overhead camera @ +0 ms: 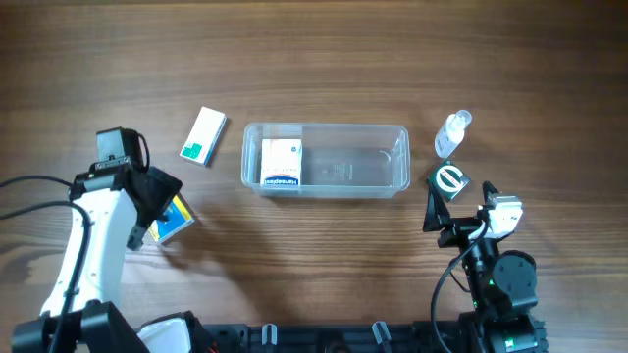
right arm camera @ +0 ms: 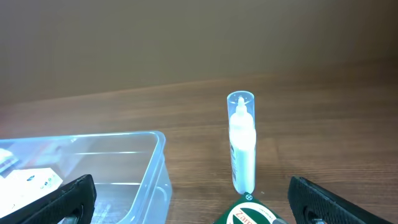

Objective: Pack container
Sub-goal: 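Grasp the blue Vicks VapoDrops pack with the left gripper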

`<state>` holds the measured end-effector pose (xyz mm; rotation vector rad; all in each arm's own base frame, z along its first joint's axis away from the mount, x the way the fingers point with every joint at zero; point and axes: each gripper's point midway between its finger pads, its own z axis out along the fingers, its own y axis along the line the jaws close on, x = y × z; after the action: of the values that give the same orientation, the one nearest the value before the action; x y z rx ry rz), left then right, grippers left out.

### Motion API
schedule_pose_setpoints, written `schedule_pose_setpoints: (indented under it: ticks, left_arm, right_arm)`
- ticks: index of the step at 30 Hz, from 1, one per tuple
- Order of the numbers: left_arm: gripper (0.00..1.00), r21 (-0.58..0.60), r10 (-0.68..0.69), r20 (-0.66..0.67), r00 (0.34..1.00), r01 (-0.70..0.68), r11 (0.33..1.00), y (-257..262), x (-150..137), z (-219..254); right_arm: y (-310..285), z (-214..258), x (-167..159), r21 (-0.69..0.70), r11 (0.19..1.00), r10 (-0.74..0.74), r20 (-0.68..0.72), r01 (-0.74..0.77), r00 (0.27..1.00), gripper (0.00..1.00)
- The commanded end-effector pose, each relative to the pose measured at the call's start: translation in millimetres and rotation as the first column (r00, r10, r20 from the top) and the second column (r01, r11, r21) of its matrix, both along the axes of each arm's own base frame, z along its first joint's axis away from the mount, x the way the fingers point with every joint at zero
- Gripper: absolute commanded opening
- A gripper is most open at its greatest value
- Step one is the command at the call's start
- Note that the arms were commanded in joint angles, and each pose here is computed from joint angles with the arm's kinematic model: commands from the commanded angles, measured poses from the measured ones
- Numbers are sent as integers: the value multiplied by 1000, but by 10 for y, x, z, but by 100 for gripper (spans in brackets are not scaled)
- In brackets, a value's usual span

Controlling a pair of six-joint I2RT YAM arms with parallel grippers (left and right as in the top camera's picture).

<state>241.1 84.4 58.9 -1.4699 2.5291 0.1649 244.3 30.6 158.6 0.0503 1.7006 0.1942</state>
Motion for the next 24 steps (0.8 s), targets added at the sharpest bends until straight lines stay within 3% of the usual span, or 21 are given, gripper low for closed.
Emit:
schedule_pose_setpoints:
  ticks: [1,7,13,18,24]
  left_arm:
    - [100,28,32,0,999,-32,999,50,-80,-130]
    - [100,-2,-64,29,998,64,998,-22,12,-224]
    - [100,-14,-66,19,998,66,998,-31,38,-297]
    - [100,-101,-205,-12,979,203,974,-185,84,-496]
    - [100,-118,-206,-34,978,201,972,-200,71,-583]
  right_arm:
    - [12,-2,0,-8,1000,10,4,-10,1000,100]
    - [12,-2,0,-8,1000,10,4,-10,1000,100]
    - [12,-1,0,-8,1000,10,5,-10,1000,100]
    - [12,-2,0,-8,1000,10,4,-10,1000,100]
    - [12,-2,0,-8,1000,10,4,-10,1000,100]
